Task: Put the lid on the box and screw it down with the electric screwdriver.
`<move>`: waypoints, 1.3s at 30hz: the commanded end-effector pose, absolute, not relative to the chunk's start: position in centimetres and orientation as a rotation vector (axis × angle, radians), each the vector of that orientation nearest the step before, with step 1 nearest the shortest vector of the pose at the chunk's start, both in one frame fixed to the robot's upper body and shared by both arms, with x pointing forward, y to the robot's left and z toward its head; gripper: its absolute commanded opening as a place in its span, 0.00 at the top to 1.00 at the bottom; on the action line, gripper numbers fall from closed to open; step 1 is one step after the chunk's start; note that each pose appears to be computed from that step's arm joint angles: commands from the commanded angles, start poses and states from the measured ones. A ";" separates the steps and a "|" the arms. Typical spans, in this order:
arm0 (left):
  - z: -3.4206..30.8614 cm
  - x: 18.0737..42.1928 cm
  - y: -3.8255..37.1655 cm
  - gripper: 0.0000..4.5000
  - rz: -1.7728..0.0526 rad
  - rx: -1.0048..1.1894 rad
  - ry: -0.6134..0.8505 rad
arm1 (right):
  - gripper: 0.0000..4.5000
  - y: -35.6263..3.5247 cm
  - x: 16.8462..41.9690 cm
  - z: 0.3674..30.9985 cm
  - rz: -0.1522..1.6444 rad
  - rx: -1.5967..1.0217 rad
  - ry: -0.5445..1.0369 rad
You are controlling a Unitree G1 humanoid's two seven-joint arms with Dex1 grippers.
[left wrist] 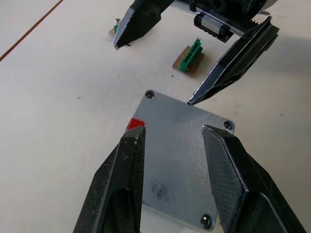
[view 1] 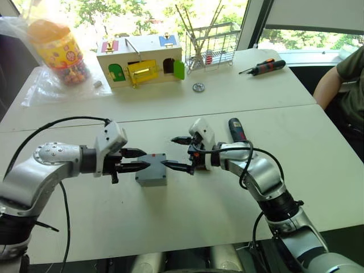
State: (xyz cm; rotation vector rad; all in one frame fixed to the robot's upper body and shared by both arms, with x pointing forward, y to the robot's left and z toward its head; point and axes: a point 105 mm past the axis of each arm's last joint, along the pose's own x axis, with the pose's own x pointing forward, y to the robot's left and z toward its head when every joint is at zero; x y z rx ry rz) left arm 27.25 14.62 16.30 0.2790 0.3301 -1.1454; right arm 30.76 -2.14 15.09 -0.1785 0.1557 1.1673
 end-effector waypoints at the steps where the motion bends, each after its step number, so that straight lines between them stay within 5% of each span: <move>1: 18.3 27.5 12.9 0.59 -1.195 0.286 0.233 | 0.01 -4.8 30.5 19.8 1.114 -0.082 0.088; 10: 19.3 26.4 8.5 0.59 -1.413 0.373 0.129 | 0.01 -15.5 31.4 23.8 0.814 -0.242 0.311; 13: 18.8 26.1 7.7 0.59 -1.468 0.437 0.107 | 0.01 -20.2 29.7 19.9 0.660 -0.305 0.736; 16: 18.4 26.0 7.3 0.59 -1.486 0.466 0.101 | 0.01 -22.1 29.0 18.9 0.590 -0.276 0.884; 27: 16.7 25.9 5.6 0.59 -1.501 0.468 0.064 | 0.01 -21.8 32.7 15.6 0.480 -0.044 1.087; 39: 16.1 25.8 4.6 0.59 -1.450 0.405 0.049 | 0.01 -19.7 33.9 12.5 0.422 -0.189 1.209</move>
